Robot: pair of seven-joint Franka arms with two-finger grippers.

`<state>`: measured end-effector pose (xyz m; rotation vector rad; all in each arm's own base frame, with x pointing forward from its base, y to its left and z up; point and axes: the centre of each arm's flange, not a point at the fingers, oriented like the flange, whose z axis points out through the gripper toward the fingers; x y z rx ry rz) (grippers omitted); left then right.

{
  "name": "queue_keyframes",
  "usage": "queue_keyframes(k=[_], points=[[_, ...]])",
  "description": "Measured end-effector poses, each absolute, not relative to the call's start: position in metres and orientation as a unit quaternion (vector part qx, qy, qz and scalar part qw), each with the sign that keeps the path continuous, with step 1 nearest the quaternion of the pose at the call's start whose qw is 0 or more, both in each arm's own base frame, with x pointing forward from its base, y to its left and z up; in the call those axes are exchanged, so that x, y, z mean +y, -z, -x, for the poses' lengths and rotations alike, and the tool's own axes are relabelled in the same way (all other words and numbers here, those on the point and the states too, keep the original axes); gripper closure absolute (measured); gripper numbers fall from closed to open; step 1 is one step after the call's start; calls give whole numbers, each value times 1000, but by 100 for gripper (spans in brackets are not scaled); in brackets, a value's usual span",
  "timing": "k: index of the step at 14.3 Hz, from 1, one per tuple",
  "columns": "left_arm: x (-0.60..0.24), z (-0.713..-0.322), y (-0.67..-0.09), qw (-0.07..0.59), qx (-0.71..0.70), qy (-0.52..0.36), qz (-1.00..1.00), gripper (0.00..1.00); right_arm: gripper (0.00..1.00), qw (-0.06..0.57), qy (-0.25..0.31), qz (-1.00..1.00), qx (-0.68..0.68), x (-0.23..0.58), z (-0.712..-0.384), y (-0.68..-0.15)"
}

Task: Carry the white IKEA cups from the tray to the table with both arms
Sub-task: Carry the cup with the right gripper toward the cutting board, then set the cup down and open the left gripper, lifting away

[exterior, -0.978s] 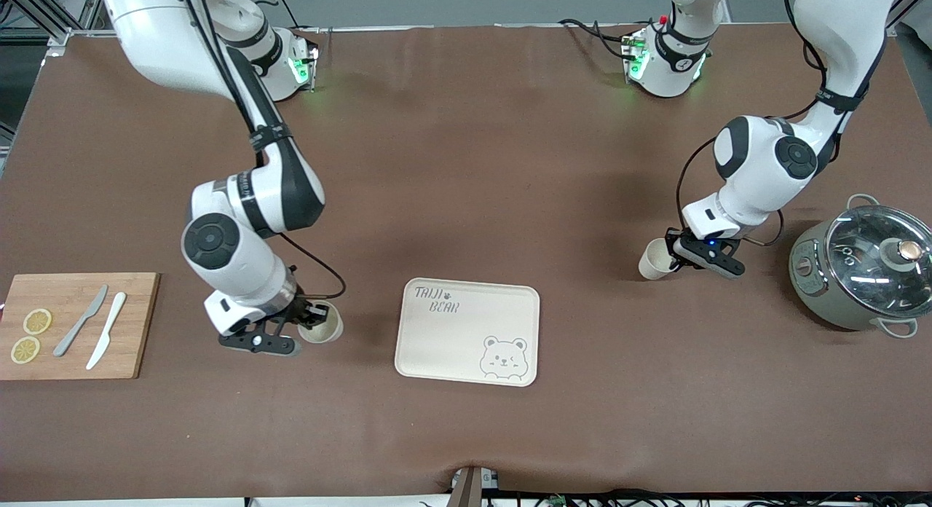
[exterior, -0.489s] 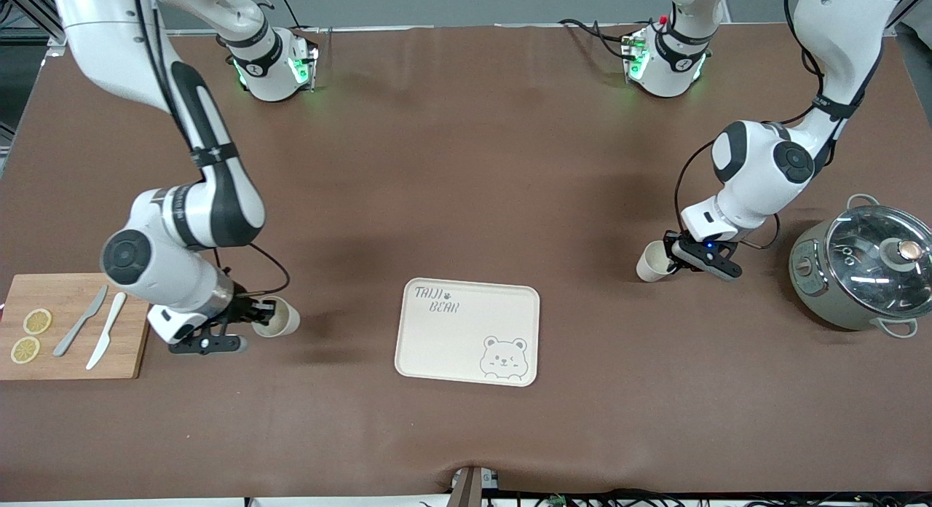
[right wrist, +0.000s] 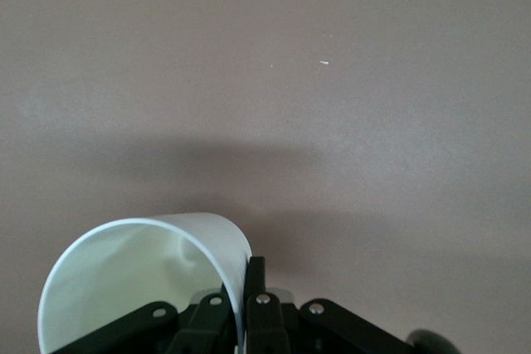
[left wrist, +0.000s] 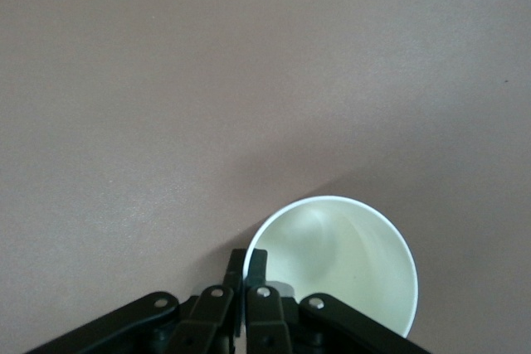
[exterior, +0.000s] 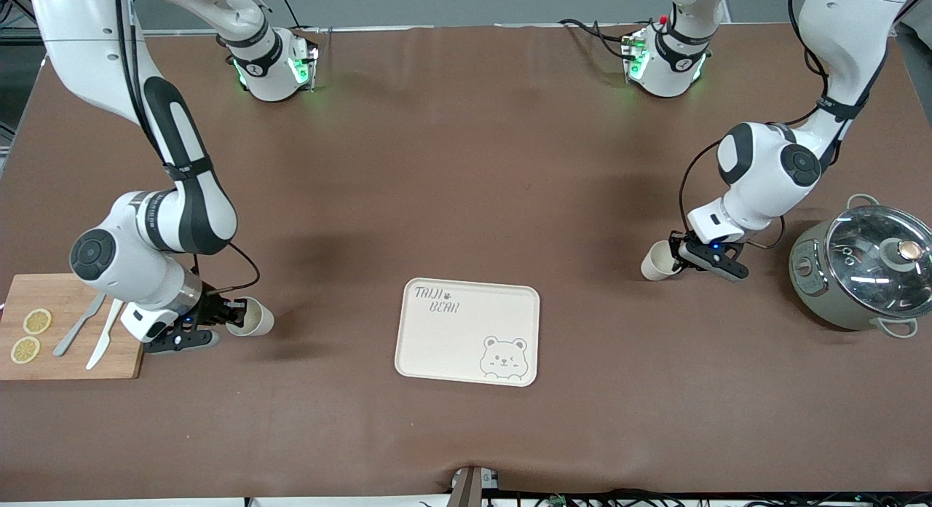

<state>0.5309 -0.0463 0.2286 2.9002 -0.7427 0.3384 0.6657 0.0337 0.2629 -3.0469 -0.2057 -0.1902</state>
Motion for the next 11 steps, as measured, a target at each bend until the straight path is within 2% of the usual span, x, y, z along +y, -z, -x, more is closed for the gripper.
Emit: queue_keyframes(k=[2, 3, 8, 11], points=[[-46, -531, -228, 65, -246, -111, -961, 84, 96, 38, 72, 994, -74, 34, -661, -254], [-46, -531, -228, 65, -246, -111, -961, 72, 96, 36, 74, 994, -78, 34, -660, -251], [-44, -538, -235, 62, -245, -116, -961, 25, 96, 29, 83, 992, -94, 26, -658, -233], [-41, -548, -254, 58, -245, -95, -963, 0, 96, 27, 83, 992, -94, 23, -658, -227]])
